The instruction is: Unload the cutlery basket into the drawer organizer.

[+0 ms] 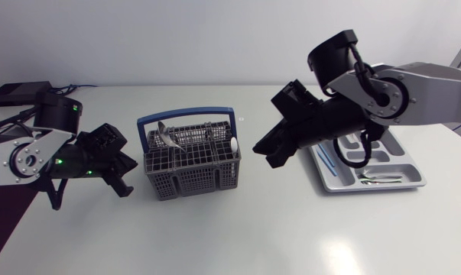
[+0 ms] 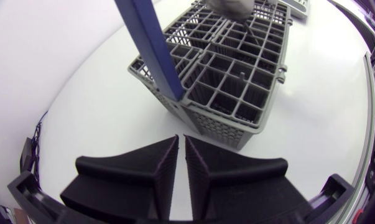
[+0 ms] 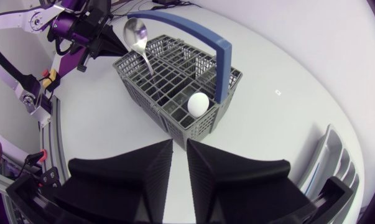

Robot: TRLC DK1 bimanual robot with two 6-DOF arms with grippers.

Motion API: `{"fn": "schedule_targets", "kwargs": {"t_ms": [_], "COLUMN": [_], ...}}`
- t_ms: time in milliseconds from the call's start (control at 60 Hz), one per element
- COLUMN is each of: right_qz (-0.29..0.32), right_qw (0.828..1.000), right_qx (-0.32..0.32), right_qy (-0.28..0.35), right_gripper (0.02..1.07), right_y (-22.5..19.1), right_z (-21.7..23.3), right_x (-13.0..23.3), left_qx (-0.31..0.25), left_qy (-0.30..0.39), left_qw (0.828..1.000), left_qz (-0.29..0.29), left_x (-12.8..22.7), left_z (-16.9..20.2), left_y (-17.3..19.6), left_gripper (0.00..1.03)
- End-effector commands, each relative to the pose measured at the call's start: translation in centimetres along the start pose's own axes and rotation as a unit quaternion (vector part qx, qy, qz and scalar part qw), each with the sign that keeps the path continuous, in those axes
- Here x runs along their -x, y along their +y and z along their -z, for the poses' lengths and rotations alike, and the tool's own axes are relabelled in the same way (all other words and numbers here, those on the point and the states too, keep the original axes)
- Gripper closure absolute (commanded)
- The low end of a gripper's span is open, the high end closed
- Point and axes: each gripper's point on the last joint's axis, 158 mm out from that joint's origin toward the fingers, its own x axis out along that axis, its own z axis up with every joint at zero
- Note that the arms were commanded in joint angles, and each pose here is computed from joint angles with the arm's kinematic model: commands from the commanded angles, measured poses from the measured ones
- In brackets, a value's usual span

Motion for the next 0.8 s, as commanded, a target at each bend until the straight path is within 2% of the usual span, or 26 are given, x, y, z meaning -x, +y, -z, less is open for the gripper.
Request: {"fn": "schedule_targets", "kwargs": {"t_ms": [0, 250, 333, 383, 467, 783], "right_qz": [0.007, 0.009, 0.011, 0.012, 0.017, 0.019], "right_qw": [1.0, 1.0, 1.0, 1.0, 1.0, 0.999], "right_qx": [0.009, 0.01, 0.013, 0.014, 0.016, 0.026], "right_qy": [0.0, -0.004, -0.008, -0.012, -0.017, -0.027], "right_gripper": [0.7, 0.69, 0.69, 0.64, 0.63, 0.62], "right_y": [-0.1, 0.4, 0.5, 0.6, 0.6, 1.8], "right_z": [0.7, 1.2, 1.1, 1.0, 0.6, -0.8], "right_x": [0.3, 1.0, 1.2, 1.5, 1.9, 2.1], "left_qx": [-0.008, 0.007, 0.011, 0.012, 0.021, 0.048], "left_qy": [-0.006, -0.045, -0.058, -0.062, -0.071, -0.08], "left_qw": [1.0, 0.999, 0.998, 0.998, 0.997, 0.996], "left_qz": [0.005, 0.017, 0.017, 0.017, 0.007, -0.009], "left_x": [1.1, 4.2, 5.0, 5.4, 5.9, 6.6], "left_z": [0.1, -4.3, -5.7, -6.3, -7.4, -9.1], "left_y": [-0.6, -2.2, -2.6, -2.8, -2.4, -1.6], "left_gripper": [0.91, 0.9, 0.83, 0.82, 0.82, 0.77]}}
